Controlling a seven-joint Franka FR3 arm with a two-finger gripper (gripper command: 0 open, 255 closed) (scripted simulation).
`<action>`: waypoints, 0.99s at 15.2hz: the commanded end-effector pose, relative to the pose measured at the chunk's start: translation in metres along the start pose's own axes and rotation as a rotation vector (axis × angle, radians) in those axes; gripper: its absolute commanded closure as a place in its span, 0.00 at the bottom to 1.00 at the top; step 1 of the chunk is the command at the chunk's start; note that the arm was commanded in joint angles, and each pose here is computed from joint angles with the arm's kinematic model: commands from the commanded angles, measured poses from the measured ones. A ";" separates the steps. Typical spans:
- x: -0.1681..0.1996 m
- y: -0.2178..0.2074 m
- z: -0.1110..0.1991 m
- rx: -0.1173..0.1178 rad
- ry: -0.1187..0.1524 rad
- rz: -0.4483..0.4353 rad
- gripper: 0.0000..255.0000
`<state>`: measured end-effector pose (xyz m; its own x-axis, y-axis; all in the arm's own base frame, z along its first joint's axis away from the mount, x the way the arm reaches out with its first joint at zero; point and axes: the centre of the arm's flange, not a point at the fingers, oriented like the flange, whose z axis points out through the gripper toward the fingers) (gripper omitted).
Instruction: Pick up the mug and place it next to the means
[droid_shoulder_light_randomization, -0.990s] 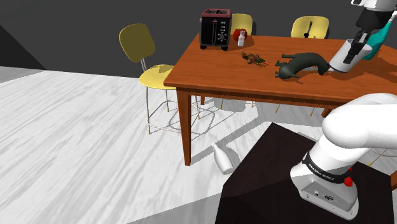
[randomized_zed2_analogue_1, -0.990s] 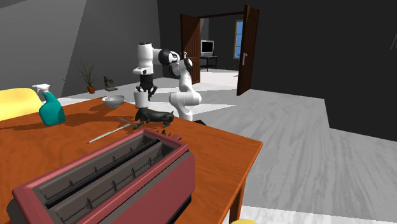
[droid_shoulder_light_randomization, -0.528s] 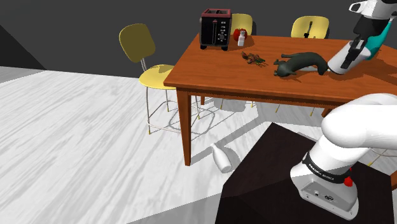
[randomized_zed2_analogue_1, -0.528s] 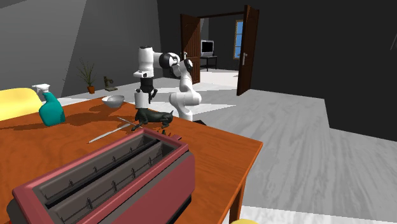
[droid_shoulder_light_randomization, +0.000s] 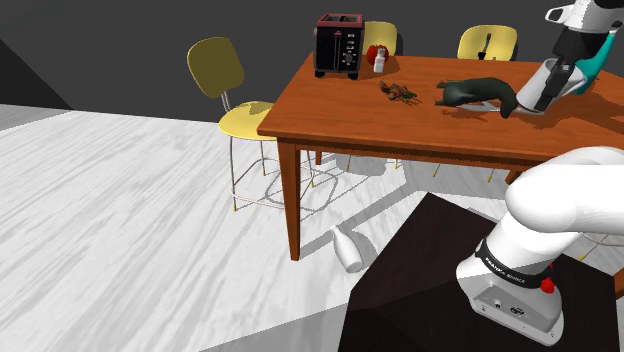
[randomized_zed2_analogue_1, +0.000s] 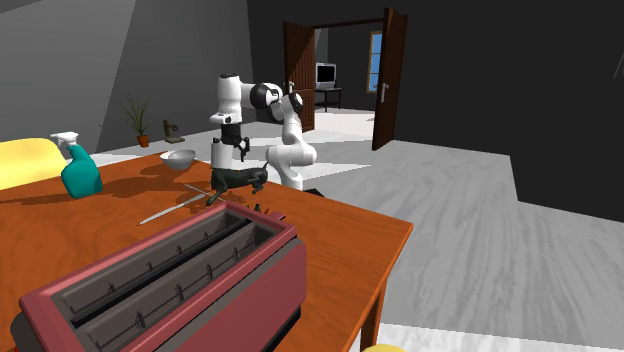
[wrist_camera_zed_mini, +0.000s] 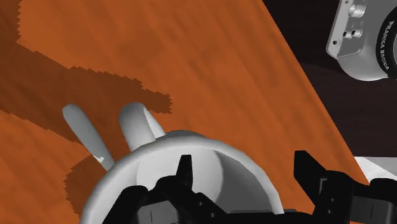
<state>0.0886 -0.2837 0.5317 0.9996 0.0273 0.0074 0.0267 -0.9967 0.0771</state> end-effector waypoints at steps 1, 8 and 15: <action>0.002 -0.001 0.005 0.011 -0.008 -0.006 0.00; 0.003 -0.001 -0.042 0.011 -0.008 -0.006 0.00; 0.003 -0.001 -0.042 0.011 -0.008 -0.006 0.00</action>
<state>0.0909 -0.2799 0.5737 0.9995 0.0325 -0.0008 0.0325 -0.9973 0.0658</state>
